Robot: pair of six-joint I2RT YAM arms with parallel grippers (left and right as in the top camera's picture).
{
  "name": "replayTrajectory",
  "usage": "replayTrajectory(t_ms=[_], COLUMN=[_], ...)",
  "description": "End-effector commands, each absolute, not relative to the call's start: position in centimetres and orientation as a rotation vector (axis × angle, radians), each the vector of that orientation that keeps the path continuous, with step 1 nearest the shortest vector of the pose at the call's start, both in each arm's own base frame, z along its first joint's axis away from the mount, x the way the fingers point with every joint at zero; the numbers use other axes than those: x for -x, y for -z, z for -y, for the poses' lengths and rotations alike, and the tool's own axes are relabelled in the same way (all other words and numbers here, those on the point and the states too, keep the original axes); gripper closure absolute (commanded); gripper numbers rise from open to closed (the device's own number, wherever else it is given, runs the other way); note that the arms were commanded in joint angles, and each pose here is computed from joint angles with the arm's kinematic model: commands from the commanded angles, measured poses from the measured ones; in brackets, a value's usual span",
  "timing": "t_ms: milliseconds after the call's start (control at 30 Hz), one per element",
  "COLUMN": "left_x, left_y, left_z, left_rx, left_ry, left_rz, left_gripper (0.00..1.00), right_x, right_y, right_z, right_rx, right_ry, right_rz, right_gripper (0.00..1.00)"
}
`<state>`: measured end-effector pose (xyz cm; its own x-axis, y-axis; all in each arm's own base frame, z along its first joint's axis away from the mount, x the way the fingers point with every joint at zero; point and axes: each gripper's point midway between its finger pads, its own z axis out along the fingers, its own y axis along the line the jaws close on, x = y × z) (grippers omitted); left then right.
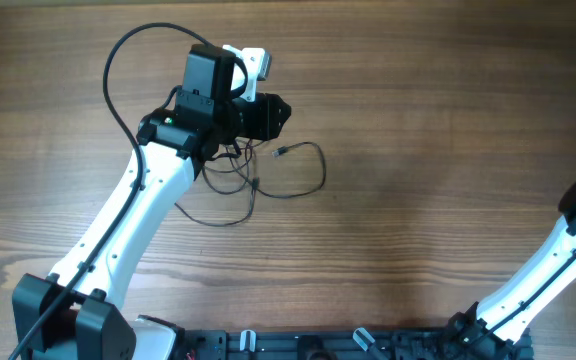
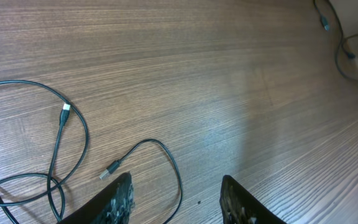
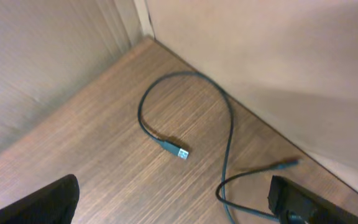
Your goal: Untangle cables
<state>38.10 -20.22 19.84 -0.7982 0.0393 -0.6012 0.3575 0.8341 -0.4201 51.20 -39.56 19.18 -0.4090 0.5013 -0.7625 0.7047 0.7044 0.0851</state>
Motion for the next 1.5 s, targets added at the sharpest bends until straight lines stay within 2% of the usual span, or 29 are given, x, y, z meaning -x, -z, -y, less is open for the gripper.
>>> replayTrajectory(t_ms=[0, 133, 267, 367, 533, 767, 900, 1300, 1333, 1467], left_x=[-38.0, -38.7, -41.6, -43.6, -45.0, -43.3, -41.5, -39.1, -39.1, -39.1], left_y=[-19.5, -19.9, -23.2, -24.6, -25.1, -28.9, -30.8, -29.3, -29.3, -29.2], left_z=[20.2, 19.9, 20.1, 18.2, 13.4, 7.7, 5.1, 3.5, 3.5, 3.4], left_rx=[-0.316, -0.303, -0.292, -0.236, -0.123, -0.003, 0.054, 0.118, 0.119, 0.123], left_ry=[0.681, 0.657, 0.646, 0.604, 0.546, 0.473, 0.436, 0.414, 0.414, 0.406], left_rz=[-2.426, -2.399, -2.214, -2.140, -2.133, -2.077, -2.053, -2.154, -2.155, -2.157], left_gripper=[0.53, 0.53, 0.49, 0.46, 0.46, 0.44, 0.40, 0.40, 0.40, 0.40], right_x=[-49.2, -45.8, -41.8, -39.1, -36.2, -37.3, -38.3, -41.0, -41.1, -41.5], right_y=[-30.2, -35.1, -37.8, -38.3, -36.6, -34.6, -34.1, -33.5, -33.4, -33.3], right_z=[38.4, 36.0, 33.0, 30.8, 27.5, 21.6, 18.4, 7.3, 6.7, 3.2], right_rx=[-0.945, -1.043, -1.152, -1.223, -1.286, -1.055, -0.947, -0.535, -0.519, -0.394], right_ry=[0.344, 0.298, 0.239, 0.195, 0.150, -0.051, -0.059, -0.133, -0.138, -0.164], right_rz=[-1.902, -1.830, -1.821, -1.850, -1.994, -2.252, -2.338, -2.513, -2.521, -2.550], right_gripper=[0.00, 0.00, 0.00, 0.00, 0.00, 0.00, 0.00, 0.01, 0.04, 0.45])
